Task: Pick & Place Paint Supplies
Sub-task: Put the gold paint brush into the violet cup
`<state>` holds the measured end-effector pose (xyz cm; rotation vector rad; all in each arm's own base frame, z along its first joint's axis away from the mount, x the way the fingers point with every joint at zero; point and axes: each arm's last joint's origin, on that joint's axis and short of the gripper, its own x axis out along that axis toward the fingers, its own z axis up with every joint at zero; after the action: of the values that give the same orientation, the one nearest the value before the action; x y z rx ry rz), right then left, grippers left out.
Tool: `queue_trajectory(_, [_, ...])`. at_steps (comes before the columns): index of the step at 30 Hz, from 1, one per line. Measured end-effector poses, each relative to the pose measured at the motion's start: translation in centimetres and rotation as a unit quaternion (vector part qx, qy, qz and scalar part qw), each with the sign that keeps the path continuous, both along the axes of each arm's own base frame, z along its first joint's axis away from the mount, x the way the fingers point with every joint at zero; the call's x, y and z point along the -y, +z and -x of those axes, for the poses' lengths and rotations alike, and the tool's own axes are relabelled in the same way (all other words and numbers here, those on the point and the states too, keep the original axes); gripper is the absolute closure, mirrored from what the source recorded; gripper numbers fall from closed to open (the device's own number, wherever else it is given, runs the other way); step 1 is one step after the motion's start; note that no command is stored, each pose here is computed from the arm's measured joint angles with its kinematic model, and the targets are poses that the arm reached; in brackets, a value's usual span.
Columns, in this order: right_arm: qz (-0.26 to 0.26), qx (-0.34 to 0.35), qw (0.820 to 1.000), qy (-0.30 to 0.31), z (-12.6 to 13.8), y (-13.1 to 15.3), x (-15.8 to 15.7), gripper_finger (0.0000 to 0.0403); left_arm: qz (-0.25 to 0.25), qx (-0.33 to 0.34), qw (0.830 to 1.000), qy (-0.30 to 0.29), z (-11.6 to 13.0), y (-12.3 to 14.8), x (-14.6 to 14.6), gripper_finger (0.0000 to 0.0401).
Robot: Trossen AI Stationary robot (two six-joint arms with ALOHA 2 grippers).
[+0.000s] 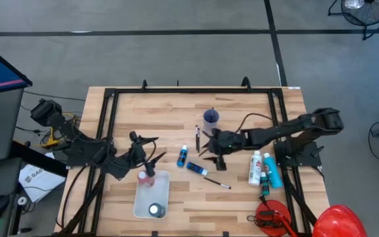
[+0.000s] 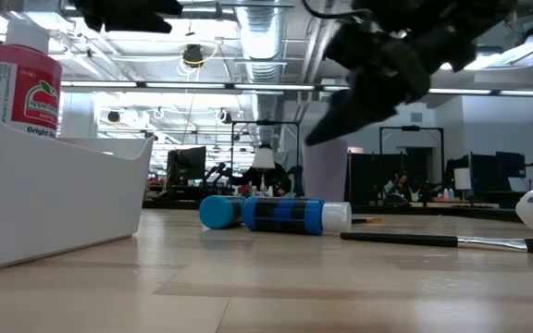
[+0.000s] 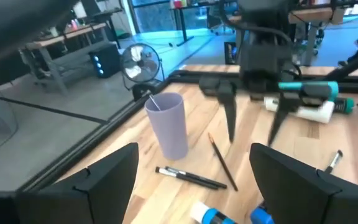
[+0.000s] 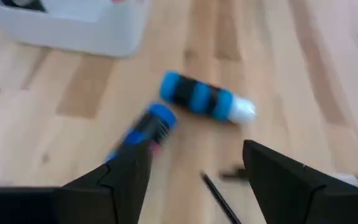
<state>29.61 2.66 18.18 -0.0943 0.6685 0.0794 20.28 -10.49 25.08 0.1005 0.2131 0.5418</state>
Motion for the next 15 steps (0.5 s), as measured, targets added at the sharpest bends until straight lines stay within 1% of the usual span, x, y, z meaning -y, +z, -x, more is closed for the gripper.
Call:
queue_trajectory(3, [-0.012, -0.038, 0.999, -0.026, 2.4, 0.1, 1.0, 0.0159, 0.009, -0.003, 1.0, 0.004, -0.2, -0.5, -0.6, 0.01])
queue_trajectory(5, [-0.024, -0.064, 0.996, -0.057, 3.9, -0.2, 2.1, 0.0159, 0.014, -0.007, 1.0, 0.003, -0.3, -0.8, -1.0, 0.01])
queue_trajectory(7, [-0.034, -0.076, 0.992, -0.093, 5.1, -0.7, 3.4, 0.0159, 0.02, -0.01, 1.0, 0.002, -0.5, -1.0, -1.3, 0.01])
queue_trajectory(10, [-0.036, -0.082, 0.988, -0.126, 6.2, -1.2, 4.9, 0.0159, 0.028, -0.011, 1.0, -0.005, -0.8, -1.0, -1.7, 0.01])
queue_trajectory(15, [-0.033, -0.095, 0.984, -0.149, 6.9, -1.7, 6.1, 0.0159, 0.031, -0.015, 0.999, -0.011, -1.0, -1.0, -2.1, 0.01])
